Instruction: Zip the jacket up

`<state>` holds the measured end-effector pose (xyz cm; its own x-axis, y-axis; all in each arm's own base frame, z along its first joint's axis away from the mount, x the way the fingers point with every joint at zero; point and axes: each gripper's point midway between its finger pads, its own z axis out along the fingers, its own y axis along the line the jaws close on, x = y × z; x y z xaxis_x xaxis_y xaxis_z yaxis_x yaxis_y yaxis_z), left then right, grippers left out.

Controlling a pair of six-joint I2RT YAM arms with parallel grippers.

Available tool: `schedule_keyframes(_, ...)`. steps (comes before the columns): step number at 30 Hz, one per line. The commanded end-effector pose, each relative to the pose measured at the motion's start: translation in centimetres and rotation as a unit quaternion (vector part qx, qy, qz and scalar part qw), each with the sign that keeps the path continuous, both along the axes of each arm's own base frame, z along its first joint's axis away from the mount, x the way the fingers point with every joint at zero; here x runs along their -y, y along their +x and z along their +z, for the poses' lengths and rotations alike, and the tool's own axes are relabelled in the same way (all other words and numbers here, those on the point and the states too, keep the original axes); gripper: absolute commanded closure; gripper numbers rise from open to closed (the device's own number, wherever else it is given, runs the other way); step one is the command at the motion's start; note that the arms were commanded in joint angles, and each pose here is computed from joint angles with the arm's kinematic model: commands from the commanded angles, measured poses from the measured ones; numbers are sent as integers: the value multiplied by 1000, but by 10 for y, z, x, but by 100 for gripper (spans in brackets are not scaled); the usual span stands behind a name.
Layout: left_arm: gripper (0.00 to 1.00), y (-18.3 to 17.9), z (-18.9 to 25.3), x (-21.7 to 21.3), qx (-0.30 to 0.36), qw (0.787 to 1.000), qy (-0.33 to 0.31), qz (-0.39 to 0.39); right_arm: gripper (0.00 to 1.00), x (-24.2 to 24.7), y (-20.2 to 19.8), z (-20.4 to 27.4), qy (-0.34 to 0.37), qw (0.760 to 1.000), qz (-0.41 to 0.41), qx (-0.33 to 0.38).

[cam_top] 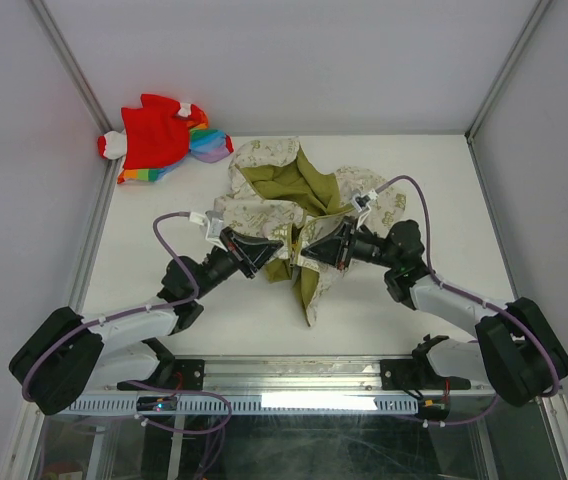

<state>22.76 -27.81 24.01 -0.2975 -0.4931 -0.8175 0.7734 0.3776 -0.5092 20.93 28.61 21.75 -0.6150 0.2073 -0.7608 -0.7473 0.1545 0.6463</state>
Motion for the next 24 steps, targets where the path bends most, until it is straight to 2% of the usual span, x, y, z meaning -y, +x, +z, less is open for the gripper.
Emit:
schedule_keyframes(1, 100, -13, 19, 0, 32, 999, -21, -17, 100, 6, 9, 27, 23, 998, -23, 47)
schedule_keyframes(8, 100, -24, 15, 11, -14, 998, -27, -57, 100, 6, 12, 29, 13, 997, -6, 79)
schedule_keyframes(12, 99, -20, 12, 8, -51, 997, -37, -43, 100, 4, 6, 34, 14, 995, 22, 99)
schedule_keyframes(15, 86, -19, 18, 7, -67, 996, -48, -41, 100, 3, 2, 33, 14, 995, 36, 97)
schedule_keyframes(19, 76, -20, 21, 9, -79, 994, -53, -47, 100, 3, -1, 33, 15, 994, 42, 96)
schedule_keyframes(24, 67, -22, 22, 12, -89, 992, -67, -62, 100, 4, -4, 33, 17, 994, 45, 94)
